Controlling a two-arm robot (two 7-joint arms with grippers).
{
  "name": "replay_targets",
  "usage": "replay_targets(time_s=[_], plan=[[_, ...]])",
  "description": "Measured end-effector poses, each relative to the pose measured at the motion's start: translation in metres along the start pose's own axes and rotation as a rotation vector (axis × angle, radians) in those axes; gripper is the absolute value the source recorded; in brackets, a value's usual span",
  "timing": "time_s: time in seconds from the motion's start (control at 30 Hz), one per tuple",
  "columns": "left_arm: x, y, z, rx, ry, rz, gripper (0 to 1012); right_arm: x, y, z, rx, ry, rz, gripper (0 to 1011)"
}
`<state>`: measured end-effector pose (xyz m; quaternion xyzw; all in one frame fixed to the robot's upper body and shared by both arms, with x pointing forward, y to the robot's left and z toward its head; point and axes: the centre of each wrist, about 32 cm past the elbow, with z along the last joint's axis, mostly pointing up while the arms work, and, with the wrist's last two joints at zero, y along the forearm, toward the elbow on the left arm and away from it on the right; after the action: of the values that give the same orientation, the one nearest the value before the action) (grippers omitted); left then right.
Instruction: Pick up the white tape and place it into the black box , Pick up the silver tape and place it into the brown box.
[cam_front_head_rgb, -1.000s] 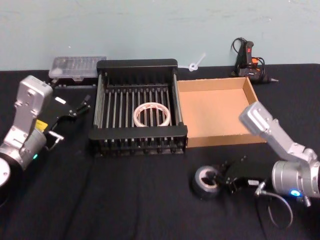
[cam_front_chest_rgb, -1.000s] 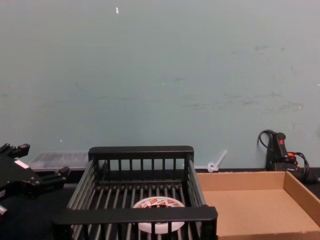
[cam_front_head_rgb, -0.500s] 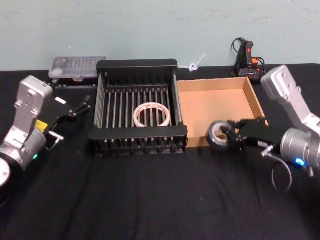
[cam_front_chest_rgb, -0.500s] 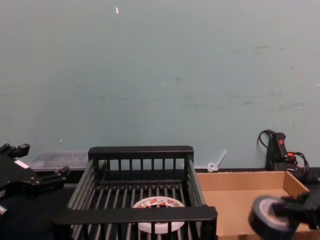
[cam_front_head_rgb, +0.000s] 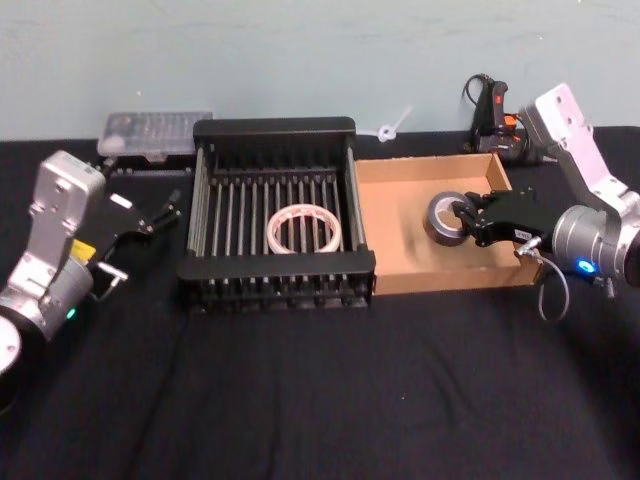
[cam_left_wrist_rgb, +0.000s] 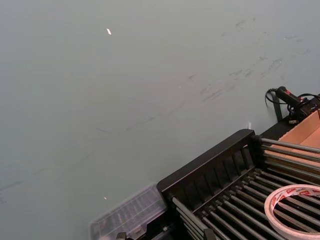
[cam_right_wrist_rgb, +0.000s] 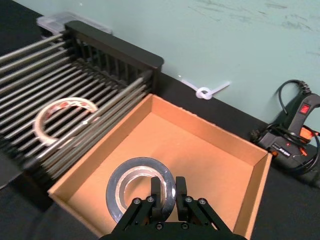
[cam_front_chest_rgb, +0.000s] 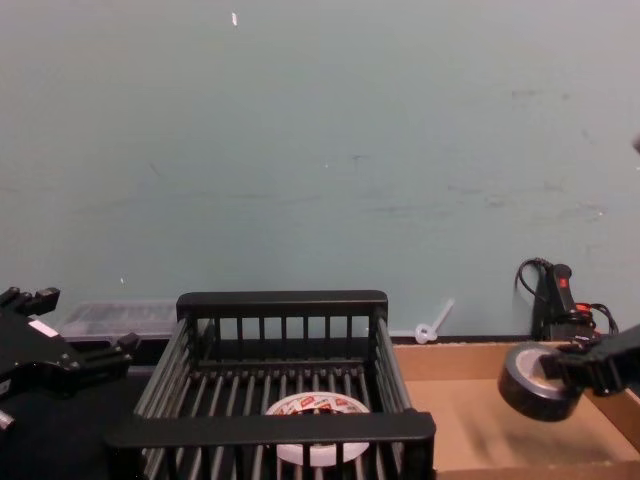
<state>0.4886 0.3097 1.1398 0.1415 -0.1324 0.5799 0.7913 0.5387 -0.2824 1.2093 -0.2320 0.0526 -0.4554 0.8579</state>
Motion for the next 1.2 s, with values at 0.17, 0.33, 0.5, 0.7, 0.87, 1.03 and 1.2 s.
replay_targets(time_s=[0.17, 0.33, 0.5, 0.7, 0.87, 1.03, 1.2], plan=[[0.0000, 0.000, 0.000, 0.000, 0.000, 0.000, 1001, 0.0100, 0.016, 0.004, -0.015, -0.004, -0.019, 176], [0.0000, 0.000, 0.000, 0.000, 0.000, 0.000, 1001, 0.0155, 0.028, 0.003, -0.034, -0.004, -0.028, 176], [0.0000, 0.000, 0.000, 0.000, 0.000, 0.000, 1001, 0.0181, 0.038, 0.002, -0.048, -0.004, -0.032, 176], [0.0000, 0.000, 0.000, 0.000, 0.000, 0.000, 1001, 0.0192, 0.045, 0.002, -0.057, -0.006, -0.036, 176], [0.0000, 0.000, 0.000, 0.000, 0.000, 0.000, 1001, 0.0191, 0.044, 0.002, -0.056, -0.007, -0.035, 176], [0.0000, 0.000, 0.000, 0.000, 0.000, 0.000, 1001, 0.0189, 0.043, 0.002, -0.054, -0.006, -0.034, 176], [0.0000, 0.000, 0.000, 0.000, 0.000, 0.000, 1001, 0.0188, 0.043, 0.002, -0.054, -0.005, -0.034, 188]])
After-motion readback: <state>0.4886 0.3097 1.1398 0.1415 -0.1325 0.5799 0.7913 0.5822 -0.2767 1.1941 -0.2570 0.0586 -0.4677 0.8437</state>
